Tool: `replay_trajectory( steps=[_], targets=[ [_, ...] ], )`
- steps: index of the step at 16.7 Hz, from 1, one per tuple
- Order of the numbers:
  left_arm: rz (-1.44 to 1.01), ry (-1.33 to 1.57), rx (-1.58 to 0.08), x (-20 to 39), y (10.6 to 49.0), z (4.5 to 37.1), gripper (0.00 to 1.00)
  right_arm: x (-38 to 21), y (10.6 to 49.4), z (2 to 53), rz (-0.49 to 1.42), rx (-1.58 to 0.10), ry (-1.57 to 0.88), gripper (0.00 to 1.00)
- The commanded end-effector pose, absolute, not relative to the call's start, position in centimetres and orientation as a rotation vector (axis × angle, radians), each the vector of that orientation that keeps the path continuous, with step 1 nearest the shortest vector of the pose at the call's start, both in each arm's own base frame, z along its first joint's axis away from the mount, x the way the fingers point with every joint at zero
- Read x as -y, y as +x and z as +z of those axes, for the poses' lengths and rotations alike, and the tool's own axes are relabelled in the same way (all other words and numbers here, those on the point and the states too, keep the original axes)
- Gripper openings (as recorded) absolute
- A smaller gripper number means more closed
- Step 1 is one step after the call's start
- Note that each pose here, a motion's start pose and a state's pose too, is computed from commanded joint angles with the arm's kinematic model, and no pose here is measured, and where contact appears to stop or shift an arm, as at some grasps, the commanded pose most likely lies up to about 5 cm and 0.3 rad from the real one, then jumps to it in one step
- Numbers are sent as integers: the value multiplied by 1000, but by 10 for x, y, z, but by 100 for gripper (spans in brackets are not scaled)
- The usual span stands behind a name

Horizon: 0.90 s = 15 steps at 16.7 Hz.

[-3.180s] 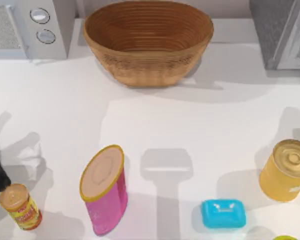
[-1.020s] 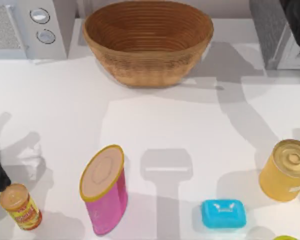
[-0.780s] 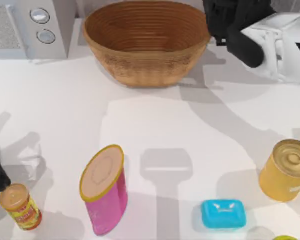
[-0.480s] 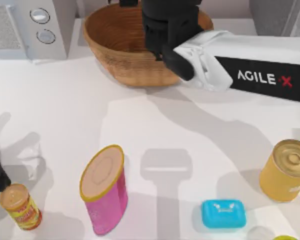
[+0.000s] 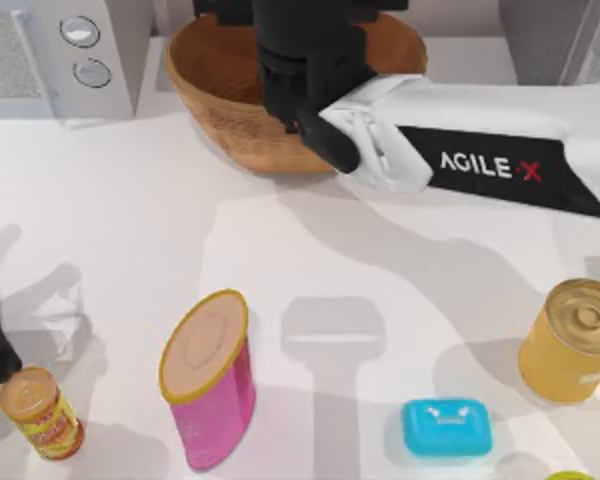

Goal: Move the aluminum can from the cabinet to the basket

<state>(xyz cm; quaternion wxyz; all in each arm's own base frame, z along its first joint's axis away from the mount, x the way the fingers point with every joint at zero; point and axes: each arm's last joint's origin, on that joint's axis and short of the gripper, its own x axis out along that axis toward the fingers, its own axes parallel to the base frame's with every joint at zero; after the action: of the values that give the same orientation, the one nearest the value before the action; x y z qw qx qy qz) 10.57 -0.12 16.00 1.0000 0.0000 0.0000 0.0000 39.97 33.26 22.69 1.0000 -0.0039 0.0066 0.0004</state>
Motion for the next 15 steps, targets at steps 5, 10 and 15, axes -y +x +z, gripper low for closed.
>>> replay_trajectory(
  steps=[5,10,15],
  targets=[
    [0,0,0,1,106,160,100,-334,415,224,1,-4,-2,0],
    [0,0,0,1,106,160,100,-335,421,222,2,-2,0,0],
    [0,0,0,1,106,160,100,-335,421,222,2,-2,0,30]
  ],
)
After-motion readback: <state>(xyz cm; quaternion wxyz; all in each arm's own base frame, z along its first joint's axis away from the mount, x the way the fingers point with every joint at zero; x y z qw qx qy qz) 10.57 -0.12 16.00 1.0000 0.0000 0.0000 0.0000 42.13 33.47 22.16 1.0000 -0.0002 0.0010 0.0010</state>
